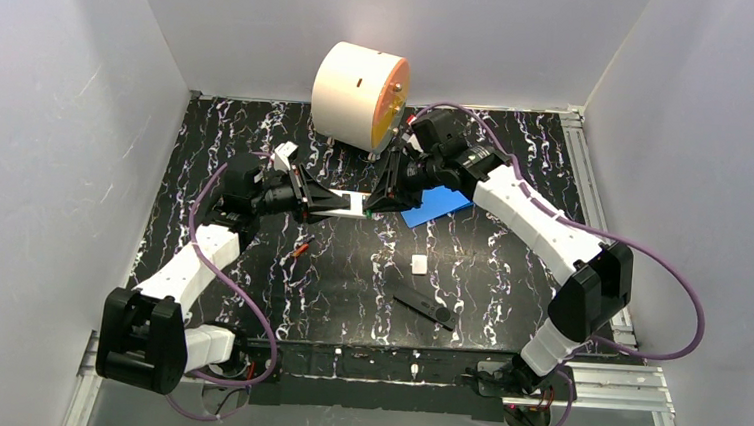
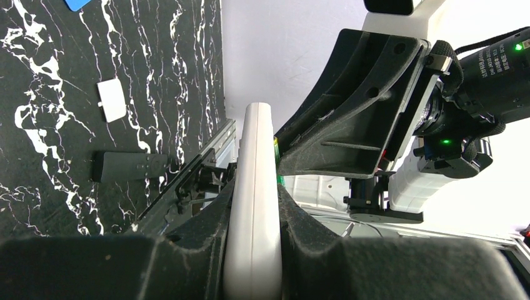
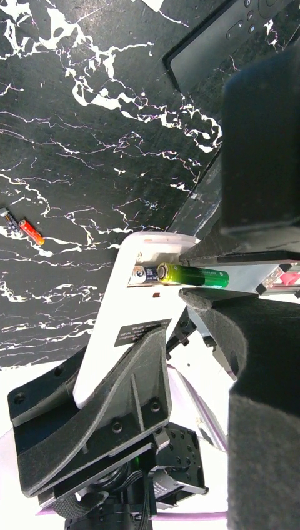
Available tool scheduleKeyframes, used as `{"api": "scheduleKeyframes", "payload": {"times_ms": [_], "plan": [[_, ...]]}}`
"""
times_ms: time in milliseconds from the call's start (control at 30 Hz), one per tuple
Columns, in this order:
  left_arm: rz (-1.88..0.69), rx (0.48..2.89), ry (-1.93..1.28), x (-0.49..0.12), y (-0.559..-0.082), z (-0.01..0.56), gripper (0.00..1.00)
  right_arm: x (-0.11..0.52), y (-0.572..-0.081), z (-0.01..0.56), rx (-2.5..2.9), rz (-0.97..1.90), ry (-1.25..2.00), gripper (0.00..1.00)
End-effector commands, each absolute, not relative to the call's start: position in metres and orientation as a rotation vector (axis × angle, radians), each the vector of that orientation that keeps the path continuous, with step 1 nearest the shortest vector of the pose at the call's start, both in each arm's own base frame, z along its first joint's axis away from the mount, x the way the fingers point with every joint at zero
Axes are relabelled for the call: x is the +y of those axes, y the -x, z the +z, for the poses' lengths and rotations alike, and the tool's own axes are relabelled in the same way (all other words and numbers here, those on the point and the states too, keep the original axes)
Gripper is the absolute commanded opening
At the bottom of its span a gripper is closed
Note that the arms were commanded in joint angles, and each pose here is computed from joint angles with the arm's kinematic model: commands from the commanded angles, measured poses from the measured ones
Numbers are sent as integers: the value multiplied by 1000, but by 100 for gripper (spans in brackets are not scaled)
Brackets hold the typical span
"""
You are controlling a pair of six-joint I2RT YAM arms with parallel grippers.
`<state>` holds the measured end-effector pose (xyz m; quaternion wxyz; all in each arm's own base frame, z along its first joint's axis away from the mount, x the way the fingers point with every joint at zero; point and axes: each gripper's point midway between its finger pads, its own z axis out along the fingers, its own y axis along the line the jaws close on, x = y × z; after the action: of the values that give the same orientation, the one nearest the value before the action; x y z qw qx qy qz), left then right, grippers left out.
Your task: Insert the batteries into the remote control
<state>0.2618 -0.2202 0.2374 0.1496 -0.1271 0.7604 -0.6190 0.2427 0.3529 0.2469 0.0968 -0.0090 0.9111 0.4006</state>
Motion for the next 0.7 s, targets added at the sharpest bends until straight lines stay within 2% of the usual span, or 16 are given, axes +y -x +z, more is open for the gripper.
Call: {"api": "scheduleKeyframes", "payload": {"times_ms": [0,500,667], "plan": [[-1799,2136,276,-222,-260,257,0,353,-242,244,2725,1163,34,29],[-1790,2136,290,-221,-263,256,0,341,-251,269,2665,1165,-10,37],[-1801,2138,297,-222,-264,258,0,339,-254,284,2580,1221,35,44]]}}
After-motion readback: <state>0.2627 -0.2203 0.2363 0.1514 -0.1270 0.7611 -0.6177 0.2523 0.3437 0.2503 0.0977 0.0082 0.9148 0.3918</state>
